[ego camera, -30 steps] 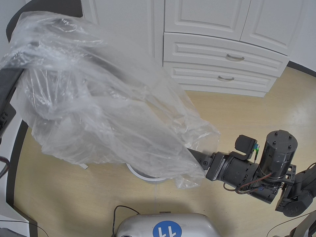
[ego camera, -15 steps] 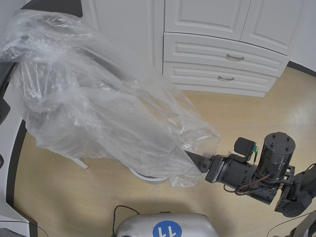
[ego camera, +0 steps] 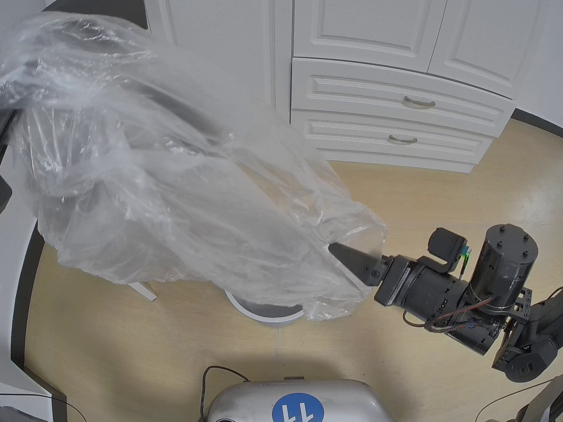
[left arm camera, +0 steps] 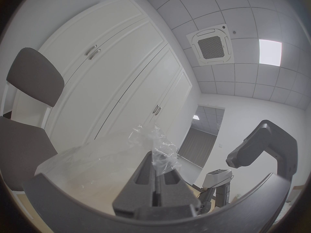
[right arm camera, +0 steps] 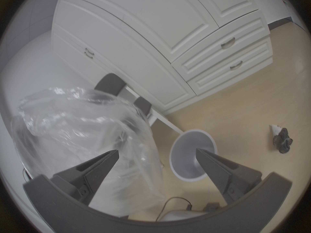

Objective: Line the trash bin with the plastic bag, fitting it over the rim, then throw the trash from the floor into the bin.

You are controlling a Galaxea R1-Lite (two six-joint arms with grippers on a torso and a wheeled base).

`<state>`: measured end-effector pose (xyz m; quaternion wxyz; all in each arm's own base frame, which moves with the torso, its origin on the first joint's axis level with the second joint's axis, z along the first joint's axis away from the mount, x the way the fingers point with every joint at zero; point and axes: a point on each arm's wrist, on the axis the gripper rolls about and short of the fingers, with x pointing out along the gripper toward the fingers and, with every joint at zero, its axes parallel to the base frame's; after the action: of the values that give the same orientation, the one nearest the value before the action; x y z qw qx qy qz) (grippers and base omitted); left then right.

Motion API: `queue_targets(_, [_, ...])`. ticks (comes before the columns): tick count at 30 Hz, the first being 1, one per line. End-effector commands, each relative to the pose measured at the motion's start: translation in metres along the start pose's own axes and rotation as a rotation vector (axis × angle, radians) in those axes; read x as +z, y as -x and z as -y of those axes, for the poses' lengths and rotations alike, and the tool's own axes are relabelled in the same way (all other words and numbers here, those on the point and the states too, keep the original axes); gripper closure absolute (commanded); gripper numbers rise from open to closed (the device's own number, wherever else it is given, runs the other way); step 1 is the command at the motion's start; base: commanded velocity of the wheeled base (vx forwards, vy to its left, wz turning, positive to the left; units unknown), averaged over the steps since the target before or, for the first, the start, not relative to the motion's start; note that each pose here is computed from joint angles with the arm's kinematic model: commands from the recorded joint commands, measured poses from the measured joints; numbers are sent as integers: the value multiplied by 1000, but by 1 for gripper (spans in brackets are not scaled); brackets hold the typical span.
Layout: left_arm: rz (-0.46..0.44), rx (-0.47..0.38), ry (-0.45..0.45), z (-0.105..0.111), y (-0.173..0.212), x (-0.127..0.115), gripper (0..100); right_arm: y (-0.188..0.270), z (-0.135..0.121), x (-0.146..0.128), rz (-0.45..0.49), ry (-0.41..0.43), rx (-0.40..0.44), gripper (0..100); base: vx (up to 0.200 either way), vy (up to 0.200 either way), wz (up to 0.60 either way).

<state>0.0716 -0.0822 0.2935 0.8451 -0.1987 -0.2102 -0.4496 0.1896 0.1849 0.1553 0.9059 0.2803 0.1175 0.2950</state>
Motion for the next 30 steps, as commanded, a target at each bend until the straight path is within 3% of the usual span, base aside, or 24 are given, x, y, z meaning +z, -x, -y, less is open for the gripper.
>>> queue_targets(1, [-1,-1,-1,0,0,0,100,1,4,7,43,5,-4,0,0,0,0])
queue_targets(18, [1,-2,1,0,1,0,100,-7,17,-2,7,21,-47,0,0,0,0])
queue_targets(30, [-13,-1,1,0,0,-3,100,-8,16,-5,41,17,-15,0,0,0,0])
